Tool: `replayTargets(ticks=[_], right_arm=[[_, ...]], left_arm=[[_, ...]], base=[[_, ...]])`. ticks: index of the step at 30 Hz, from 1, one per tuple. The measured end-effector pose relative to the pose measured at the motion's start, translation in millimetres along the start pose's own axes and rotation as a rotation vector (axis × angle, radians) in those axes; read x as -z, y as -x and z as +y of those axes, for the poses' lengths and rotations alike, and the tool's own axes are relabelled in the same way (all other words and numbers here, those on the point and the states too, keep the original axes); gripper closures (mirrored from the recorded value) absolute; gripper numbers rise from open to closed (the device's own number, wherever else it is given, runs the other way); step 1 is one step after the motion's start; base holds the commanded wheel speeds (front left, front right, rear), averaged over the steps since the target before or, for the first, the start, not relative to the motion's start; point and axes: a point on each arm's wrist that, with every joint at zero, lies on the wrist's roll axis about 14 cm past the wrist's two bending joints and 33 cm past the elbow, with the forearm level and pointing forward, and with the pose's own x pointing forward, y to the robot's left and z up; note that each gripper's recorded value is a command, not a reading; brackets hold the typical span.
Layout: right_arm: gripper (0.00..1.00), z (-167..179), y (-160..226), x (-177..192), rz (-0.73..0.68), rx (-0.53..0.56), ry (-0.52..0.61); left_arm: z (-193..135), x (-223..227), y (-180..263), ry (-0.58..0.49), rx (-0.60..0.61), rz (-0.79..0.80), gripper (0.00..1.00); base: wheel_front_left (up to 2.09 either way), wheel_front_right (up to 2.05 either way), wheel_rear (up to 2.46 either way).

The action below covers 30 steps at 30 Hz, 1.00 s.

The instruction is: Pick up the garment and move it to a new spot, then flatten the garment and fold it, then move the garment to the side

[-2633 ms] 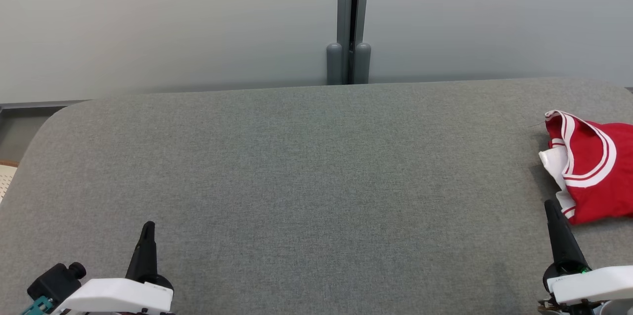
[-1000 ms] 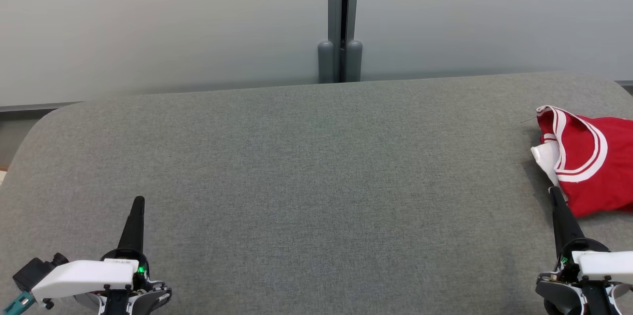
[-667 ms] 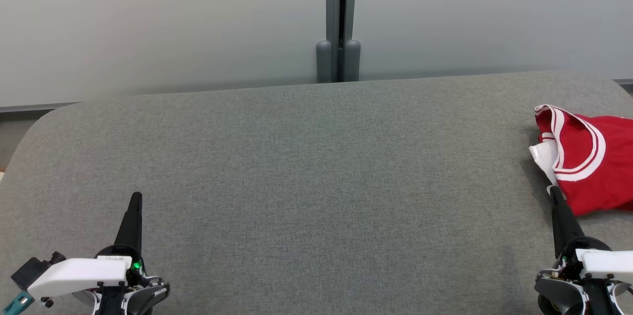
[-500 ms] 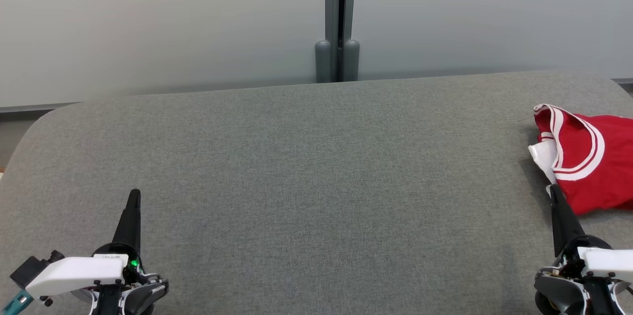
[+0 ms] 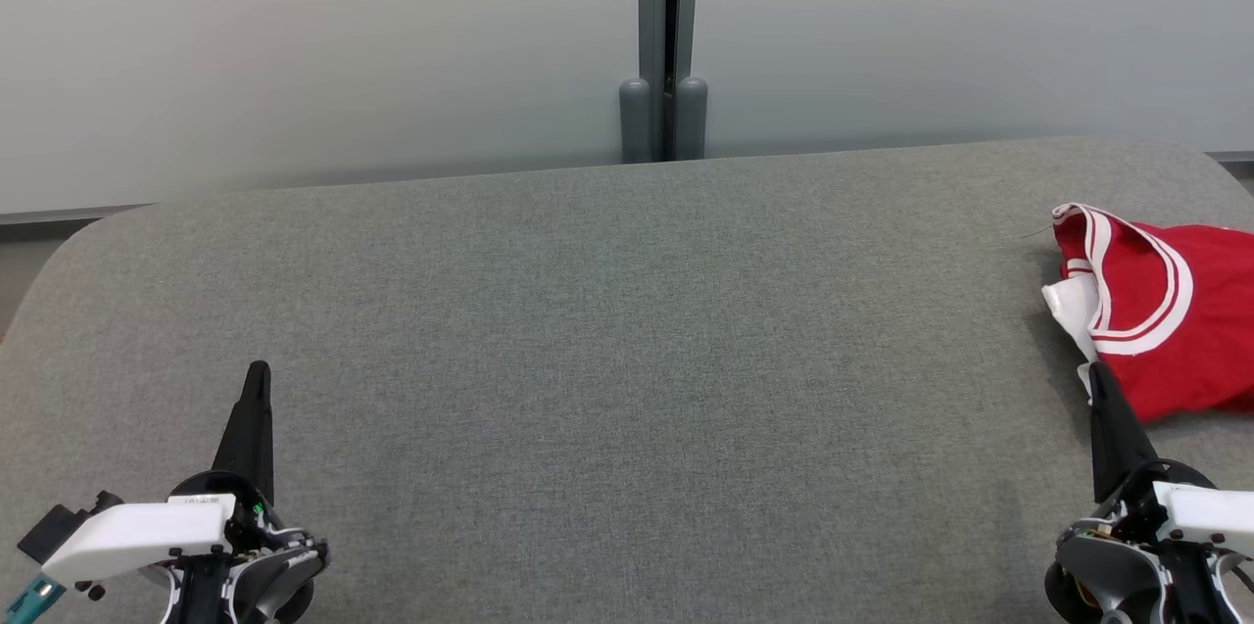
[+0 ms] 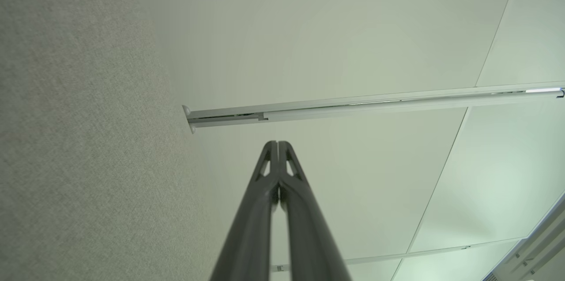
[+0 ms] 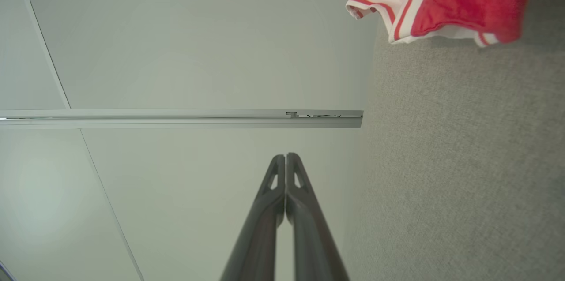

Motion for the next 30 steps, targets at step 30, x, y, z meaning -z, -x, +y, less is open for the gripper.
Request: replayTargets(ticks=[30], right_arm=[[1.0,0.0,0.0,-0.3,-0.001,0.0,-0.003]], left_arm=[[-0.4,0.0,-0.3,0.0,0.001,0.0,1.0]], base=[[0.0,0.0,0.0]])
